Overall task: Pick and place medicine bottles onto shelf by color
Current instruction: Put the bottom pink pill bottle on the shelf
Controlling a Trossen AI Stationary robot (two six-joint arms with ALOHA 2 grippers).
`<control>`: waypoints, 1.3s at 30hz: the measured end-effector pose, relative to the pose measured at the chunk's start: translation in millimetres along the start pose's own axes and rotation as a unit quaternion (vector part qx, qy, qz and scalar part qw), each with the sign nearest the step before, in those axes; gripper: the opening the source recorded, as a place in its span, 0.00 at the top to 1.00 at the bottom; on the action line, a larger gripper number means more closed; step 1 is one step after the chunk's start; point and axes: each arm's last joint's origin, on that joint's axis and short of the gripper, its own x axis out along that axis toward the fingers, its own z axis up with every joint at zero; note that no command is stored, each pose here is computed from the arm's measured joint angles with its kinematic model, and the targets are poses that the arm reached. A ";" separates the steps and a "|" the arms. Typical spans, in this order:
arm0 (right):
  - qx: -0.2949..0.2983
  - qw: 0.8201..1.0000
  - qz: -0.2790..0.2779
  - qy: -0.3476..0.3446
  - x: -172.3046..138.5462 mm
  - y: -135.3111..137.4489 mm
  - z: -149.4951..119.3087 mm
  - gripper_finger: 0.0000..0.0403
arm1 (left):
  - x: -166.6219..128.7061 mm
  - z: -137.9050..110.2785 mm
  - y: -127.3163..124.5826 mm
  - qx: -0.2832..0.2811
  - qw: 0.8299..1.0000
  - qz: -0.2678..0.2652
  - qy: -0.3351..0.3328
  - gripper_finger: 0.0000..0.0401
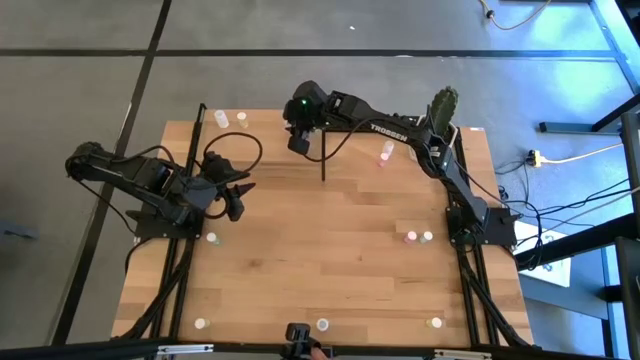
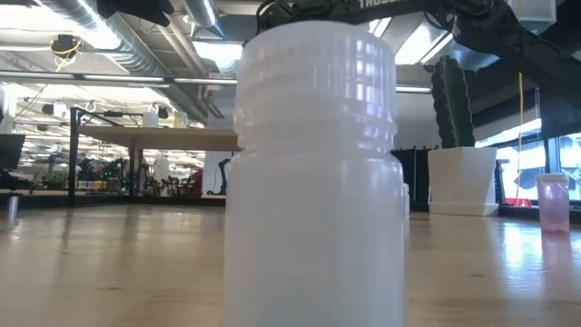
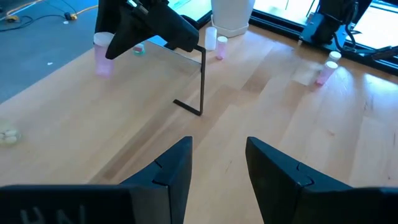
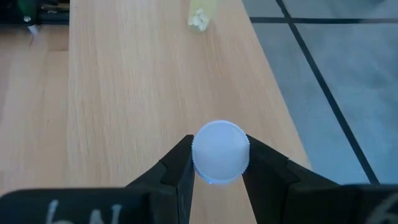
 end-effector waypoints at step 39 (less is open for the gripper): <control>0.037 0.998 0.035 0.045 -5.1 30.2 -0.3 0.71 | -0.2 0.2 0.1 0.000 1.000 -0.001 0.000 0.64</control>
